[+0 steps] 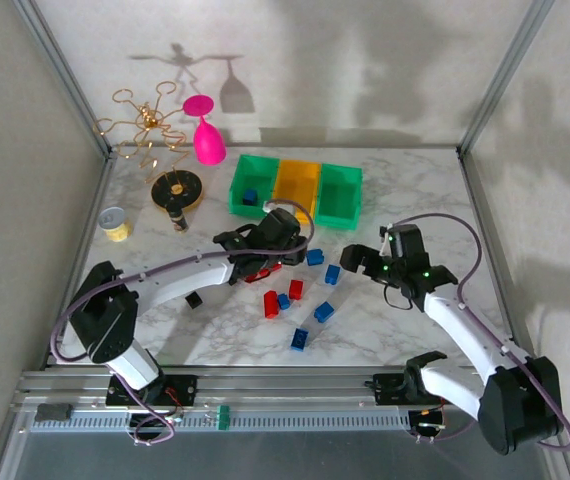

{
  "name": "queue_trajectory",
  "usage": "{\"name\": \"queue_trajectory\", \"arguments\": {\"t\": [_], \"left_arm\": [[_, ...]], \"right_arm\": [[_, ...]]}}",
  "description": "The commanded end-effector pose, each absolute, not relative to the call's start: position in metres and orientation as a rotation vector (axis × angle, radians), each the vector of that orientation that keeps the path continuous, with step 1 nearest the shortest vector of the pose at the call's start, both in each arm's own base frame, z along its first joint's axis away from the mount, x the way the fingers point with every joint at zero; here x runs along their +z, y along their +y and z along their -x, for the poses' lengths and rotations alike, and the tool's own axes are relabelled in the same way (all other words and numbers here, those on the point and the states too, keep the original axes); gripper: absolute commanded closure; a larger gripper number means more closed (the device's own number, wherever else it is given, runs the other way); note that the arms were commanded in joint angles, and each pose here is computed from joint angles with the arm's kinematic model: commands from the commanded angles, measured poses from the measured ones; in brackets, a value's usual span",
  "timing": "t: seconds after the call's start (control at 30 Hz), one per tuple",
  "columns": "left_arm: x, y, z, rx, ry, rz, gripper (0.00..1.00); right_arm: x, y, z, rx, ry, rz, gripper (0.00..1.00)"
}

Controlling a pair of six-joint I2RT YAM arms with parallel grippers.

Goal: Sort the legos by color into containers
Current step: Pick up the lego from the center of the table.

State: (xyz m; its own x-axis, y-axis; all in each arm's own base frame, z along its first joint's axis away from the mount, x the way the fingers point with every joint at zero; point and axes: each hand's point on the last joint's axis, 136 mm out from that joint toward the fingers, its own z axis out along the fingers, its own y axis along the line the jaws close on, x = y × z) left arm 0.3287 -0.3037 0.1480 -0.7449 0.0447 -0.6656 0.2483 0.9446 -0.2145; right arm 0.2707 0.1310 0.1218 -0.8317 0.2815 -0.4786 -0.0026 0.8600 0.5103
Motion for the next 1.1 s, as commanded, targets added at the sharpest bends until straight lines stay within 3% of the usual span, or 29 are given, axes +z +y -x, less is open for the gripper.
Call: {"name": "queue_trajectory", "arguments": {"t": [0.0,0.37,0.77,1.07], "left_arm": [[0.145,-0.320,-0.338,-0.358,2.315,-0.399,0.35],[0.104,-0.350,-0.351,-0.236,2.256,-0.810,0.32],[0.065,-0.375,-0.367,-0.215,2.251,-0.986,0.22],[0.034,-0.374,-0.377,-0.209,2.344,-0.975,0.29]], "right_arm": [[0.117,0.120,-0.261,0.744,2.485,-0.282,0.01],[0.122,0.103,-0.263,0.763,2.453,-0.333,0.01],[0.122,0.104,-0.266,0.786,2.448,-0.330,0.01],[0.123,0.105,-0.269,0.798,2.444,-0.330,0.01]]}}
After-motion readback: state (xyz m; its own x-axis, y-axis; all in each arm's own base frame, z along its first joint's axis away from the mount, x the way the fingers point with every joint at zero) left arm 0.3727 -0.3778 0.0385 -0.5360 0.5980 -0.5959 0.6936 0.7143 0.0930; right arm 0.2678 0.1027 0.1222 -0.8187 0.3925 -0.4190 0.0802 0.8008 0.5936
